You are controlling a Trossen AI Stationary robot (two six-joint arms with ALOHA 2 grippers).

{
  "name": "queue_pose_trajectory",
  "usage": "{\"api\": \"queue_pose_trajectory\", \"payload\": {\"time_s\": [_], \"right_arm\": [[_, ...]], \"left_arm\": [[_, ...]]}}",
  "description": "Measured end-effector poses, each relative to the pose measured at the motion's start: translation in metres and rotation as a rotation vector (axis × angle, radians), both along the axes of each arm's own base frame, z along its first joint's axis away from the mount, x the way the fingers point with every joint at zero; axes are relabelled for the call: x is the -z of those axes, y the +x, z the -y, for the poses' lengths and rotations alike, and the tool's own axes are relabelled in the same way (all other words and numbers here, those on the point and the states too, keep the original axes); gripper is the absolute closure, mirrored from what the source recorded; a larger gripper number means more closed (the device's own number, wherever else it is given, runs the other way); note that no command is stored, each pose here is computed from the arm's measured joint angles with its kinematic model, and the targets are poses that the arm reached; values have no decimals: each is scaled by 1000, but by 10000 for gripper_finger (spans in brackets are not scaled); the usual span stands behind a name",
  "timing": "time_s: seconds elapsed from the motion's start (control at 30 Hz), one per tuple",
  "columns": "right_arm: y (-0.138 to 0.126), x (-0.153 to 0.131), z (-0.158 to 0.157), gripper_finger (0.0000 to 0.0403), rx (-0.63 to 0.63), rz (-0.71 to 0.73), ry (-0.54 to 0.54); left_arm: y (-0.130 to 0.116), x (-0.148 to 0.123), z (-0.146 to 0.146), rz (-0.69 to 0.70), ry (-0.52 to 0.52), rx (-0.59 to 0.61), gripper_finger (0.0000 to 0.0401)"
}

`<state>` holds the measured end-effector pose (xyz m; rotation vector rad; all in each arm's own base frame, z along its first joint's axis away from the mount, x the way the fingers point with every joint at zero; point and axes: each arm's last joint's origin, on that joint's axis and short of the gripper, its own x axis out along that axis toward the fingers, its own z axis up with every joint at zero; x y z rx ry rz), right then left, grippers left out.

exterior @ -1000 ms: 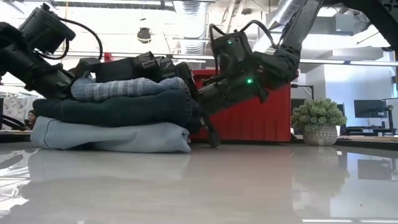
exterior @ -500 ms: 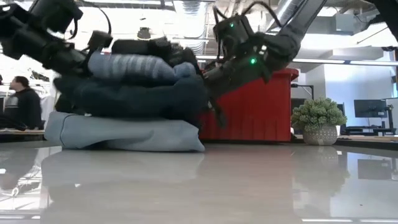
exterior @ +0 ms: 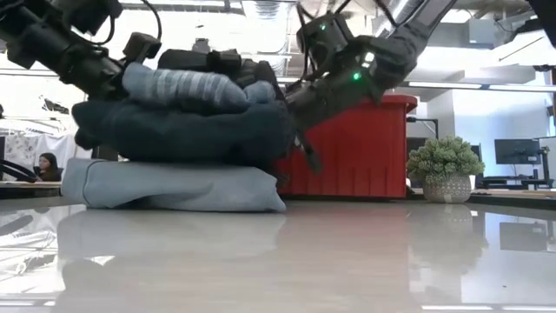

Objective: Fold laundry
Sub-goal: Put the folded blue and black pants, blue shirt, and black boxer into the red laundry bin

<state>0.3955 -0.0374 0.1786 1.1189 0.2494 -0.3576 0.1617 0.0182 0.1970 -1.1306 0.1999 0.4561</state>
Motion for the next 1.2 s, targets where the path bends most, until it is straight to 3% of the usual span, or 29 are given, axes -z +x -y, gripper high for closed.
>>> {"api": "queue_pose_trajectory", "payload": {"time_s": [0.13, 0.23, 0.37, 0.5, 0.67, 0.87, 1.2], "right_arm": [[5, 17, -3, 282, -21, -21, 4], [6, 21, -3, 269, -26, -29, 7], [4, 24, 1, 164, -66, -72, -30], [1, 26, 14, 76, -136, -107, -9], [-1, 27, 21, 38, -150, -115, 8], [-2, 27, 27, 46, -196, -100, 21], [-8, 15, 43, 51, -210, -76, 31]], "left_arm": [[-3, 9, 0, -79, -4, -2, 319], [-5, 10, 0, -103, -5, -7, 250], [-8, 15, 0, -157, 0, -3, 153], [-14, 18, 2, -211, -25, 33, 104], [-25, 13, 5, -203, -42, 113, 100], [-47, 7, 7, -191, -14, 138, 106], [-70, -11, 10, 28, 31, 189, 106]]}}
